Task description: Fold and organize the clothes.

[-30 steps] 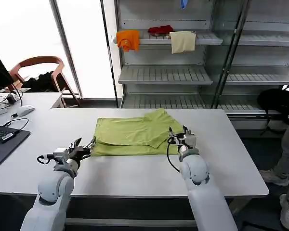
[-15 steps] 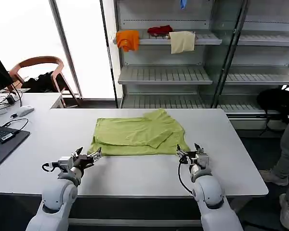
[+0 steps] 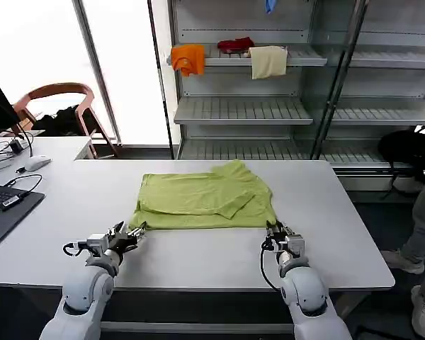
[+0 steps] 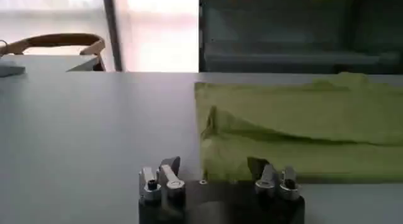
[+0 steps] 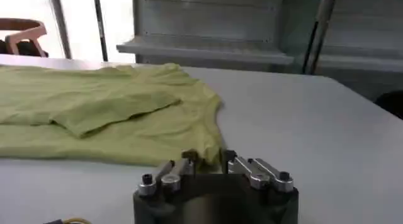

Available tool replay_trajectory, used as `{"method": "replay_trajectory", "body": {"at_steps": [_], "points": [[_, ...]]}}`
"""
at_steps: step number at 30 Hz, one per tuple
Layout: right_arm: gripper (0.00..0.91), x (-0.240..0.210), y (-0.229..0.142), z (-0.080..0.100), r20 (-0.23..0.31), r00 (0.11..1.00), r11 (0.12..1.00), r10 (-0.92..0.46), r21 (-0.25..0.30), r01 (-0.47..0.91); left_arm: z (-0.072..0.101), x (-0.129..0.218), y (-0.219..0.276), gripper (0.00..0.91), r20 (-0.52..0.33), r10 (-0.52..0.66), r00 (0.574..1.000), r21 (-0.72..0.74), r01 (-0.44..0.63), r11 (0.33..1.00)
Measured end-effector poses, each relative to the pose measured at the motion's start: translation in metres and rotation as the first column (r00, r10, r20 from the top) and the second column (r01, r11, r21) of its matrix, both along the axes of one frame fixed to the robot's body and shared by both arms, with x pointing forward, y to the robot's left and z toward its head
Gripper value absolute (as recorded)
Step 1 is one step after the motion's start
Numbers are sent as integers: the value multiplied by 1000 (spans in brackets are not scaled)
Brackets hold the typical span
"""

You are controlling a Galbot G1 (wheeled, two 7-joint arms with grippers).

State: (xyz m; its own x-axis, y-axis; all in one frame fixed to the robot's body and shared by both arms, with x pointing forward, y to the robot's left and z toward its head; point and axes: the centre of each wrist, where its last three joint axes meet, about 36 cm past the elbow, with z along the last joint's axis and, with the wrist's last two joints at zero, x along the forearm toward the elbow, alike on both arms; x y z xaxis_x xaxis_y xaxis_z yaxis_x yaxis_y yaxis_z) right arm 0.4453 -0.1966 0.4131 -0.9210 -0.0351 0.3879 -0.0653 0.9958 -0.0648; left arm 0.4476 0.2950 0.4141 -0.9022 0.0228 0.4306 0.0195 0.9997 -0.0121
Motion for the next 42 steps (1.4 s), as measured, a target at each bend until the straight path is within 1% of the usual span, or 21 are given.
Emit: {"method": "replay_trajectory", "body": {"at_steps": [5, 13, 18, 21, 29, 38, 42], "points": [[0, -3, -1, 1, -1, 1000, 1000, 2, 1, -2, -3, -1, -1, 0, -7, -13, 1000, -6, 13, 1000], [0, -11, -2, 4, 0, 1000, 1000, 4, 8, -4, -2, -3, -5, 0, -5, -18, 1000, -2, 18, 1000], [0, -22, -2, 12, 10, 1000, 1000, 7, 20, -7, 1, -9, -3, 0, -2, -20, 1000, 11, 20, 1000], [0, -34, -1, 19, 23, 1000, 1000, 12, 28, -13, 6, -17, 0, 0, 7, -18, 1000, 19, 18, 1000], [0, -80, 8, 33, 34, 999, 998, 25, 59, -27, 25, -56, 9, 0, 24, -37, 999, 29, 36, 999], [0, -143, 19, 47, 5, 999, 995, 32, 91, -32, 47, -112, 25, 0, 15, -25, 1000, 1, 25, 1000], [0, -163, 21, 52, -11, 999, 995, 35, 95, -34, 52, -131, 34, 0, -2, 0, 1000, -4, 0, 1000]]}}
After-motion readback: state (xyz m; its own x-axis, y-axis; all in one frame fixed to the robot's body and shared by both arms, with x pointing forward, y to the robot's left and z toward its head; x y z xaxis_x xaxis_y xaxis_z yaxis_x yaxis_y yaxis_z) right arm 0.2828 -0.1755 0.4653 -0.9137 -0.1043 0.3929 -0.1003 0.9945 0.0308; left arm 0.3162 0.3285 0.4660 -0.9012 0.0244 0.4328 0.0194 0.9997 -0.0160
